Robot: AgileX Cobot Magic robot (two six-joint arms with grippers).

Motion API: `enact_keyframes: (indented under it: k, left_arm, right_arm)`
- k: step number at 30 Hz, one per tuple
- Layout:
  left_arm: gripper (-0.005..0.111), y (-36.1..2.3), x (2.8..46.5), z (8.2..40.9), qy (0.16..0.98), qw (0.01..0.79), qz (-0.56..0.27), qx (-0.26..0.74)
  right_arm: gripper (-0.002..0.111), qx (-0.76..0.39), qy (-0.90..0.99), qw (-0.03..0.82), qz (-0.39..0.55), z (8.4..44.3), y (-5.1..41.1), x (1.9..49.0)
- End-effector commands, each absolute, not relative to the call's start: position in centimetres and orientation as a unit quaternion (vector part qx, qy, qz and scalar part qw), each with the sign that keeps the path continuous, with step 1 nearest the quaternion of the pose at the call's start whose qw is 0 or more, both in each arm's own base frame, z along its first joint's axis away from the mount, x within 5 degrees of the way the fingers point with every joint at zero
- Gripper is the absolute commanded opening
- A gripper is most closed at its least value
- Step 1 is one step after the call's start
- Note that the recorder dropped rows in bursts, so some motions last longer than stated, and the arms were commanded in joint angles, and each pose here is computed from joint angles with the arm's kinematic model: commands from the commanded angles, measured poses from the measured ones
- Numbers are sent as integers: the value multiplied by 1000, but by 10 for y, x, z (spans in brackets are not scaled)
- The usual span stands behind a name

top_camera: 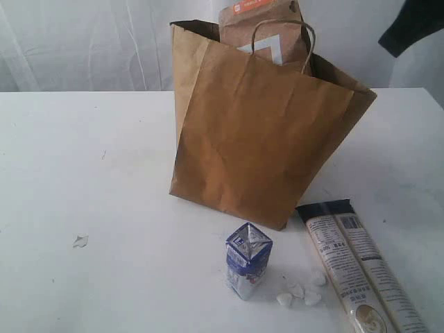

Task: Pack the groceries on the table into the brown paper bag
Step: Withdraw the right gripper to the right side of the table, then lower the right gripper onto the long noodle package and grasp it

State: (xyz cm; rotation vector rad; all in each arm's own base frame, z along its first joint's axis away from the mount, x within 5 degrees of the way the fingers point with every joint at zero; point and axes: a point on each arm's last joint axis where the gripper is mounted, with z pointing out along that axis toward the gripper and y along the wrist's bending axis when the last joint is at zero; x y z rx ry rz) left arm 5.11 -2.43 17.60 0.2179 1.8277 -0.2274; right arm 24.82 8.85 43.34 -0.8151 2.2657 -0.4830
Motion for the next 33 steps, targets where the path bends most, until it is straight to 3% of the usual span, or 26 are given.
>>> enact_keyframes:
  k: [1,12,18,20,22,24,26,33]
  left_arm:
    - [0,-25,51,175,788,600,-107,88]
    - [0,-25,51,175,788,600,-107,88]
    - [0,-25,51,175,789,599,-107,89]
    - [0,-25,51,175,789,599,-107,89]
    - [0,-25,51,175,789,599,-107,89]
    - [0,-25,51,175,790,597,-109,90]
    - [0,-26,50,174,792,593,-111,93]
    - [0,-26,50,174,792,593,-111,93]
  right_arm:
    - [0,-277,888,311,-197,416,75,246]
    - [0,-79,944,226,-226,351,-6,213]
    - [1,-95,977,145,-120,290,7,199]
    - [12,-125,982,139,-33,265,22,194]
    - [37,-139,978,152,33,248,34,192]
    - [77,-126,963,234,40,240,38,208]
    - [94,-109,955,270,49,234,41,223]
    - [96,-55,967,231,89,204,49,243]
